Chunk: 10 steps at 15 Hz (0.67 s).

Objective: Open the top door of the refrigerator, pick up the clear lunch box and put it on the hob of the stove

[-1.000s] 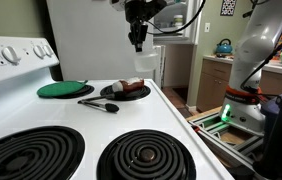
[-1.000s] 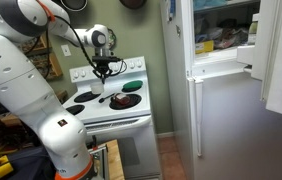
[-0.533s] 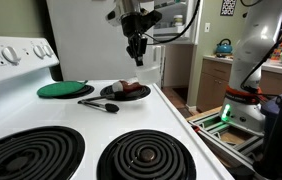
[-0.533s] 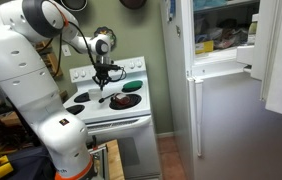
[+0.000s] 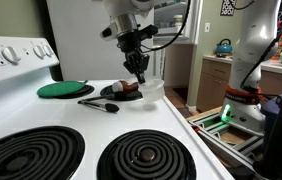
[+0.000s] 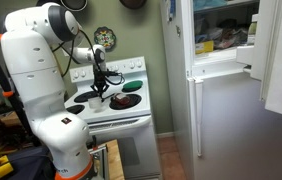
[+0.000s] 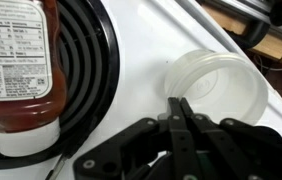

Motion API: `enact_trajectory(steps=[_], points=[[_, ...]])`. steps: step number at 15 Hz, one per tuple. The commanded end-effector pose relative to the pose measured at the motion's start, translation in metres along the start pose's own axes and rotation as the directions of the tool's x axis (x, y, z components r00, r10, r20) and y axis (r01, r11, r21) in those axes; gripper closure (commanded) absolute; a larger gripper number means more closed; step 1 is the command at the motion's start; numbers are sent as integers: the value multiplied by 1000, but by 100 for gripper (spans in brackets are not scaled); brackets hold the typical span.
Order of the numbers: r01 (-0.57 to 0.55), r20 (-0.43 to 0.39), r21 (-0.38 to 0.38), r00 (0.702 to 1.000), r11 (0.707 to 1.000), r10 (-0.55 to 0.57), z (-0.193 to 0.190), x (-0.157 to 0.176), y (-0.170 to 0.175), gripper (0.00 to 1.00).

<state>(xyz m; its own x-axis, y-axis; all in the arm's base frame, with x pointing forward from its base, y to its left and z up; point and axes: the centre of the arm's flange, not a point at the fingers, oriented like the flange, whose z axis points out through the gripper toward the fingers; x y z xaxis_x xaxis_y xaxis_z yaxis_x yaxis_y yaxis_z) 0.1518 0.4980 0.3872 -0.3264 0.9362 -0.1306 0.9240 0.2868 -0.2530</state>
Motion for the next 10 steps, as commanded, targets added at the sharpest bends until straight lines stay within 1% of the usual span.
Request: enact_trajectory(steps=[1,2,5,7,8,9,10], points=[[47,38,-50,998,998,-46,9,20,5,85],[59,39,-64,998,996,-56,8,21,5,72],[76,19,-104,997,992,-74,5,22,5,52],[78,3,-126,997,989,-78,-3,20,0,36],[81,-7,-125,997,989,-82,-8,17,-3,27],[54,-29,-67,998,996,-56,-17,13,-11,21],[11,-30,-30,999,999,-12,-24,8,-17,14]])
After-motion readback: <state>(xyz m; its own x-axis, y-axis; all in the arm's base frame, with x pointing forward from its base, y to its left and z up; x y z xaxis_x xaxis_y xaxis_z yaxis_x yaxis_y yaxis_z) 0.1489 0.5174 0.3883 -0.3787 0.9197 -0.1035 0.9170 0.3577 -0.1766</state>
